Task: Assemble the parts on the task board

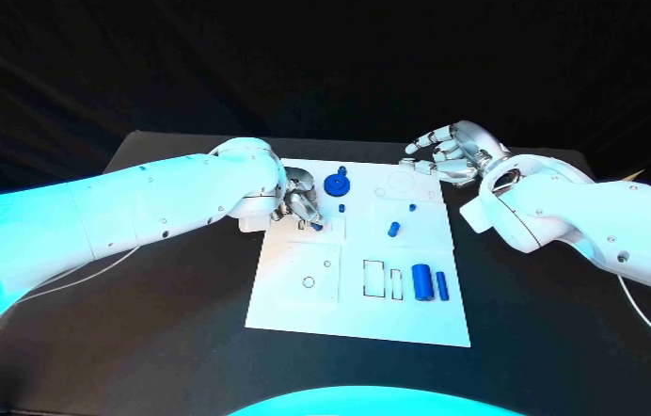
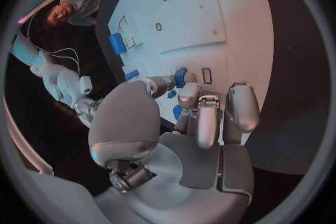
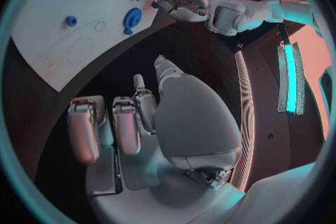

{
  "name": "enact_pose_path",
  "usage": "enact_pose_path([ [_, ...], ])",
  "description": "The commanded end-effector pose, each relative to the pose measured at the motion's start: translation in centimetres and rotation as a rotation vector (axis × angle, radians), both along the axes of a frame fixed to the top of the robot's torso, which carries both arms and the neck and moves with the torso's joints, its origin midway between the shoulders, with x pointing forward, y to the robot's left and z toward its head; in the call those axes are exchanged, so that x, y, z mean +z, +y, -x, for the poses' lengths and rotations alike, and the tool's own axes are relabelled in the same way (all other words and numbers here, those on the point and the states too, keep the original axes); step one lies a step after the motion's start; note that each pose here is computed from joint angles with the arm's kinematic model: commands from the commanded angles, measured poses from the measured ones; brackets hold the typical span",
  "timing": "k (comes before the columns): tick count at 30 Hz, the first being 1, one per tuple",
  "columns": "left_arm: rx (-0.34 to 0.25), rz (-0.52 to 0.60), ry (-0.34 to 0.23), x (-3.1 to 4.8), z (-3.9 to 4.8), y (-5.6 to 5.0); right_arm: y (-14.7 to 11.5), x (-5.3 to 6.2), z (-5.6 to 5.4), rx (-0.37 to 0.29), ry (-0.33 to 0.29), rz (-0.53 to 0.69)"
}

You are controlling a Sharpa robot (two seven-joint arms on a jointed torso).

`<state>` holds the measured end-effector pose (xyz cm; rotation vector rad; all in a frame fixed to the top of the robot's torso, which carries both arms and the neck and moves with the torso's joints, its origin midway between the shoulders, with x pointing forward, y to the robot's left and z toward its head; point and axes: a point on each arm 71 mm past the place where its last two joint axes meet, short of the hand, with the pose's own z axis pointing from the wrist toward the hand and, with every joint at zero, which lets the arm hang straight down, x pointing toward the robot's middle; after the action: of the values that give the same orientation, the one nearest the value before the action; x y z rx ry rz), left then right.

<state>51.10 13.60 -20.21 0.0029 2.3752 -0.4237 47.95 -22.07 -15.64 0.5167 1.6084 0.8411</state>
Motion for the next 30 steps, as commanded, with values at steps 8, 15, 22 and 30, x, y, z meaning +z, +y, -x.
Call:
enact_pose_path([
  [8, -0.018, -0.020, 0.022, -0.57, 0.33, 0.1, 0.2, 0.0, 0.0, 0.014, -0.013, 0.004],
  [15, -0.009, -0.014, 0.015, -0.53, 0.26, 0.1, 0.3, 0.0, 0.0, 0.014, -0.014, 0.004],
  [22, 0.043, 0.039, -0.015, -0.31, 0.35, 0.7, 0.2, 0.0, 0.0, 0.014, -0.015, 0.004],
  [30, 0.120, 0.124, -0.064, 0.05, 0.74, 1.5, 0.1, 0.0, 0.0, 0.012, -0.014, 0.005],
])
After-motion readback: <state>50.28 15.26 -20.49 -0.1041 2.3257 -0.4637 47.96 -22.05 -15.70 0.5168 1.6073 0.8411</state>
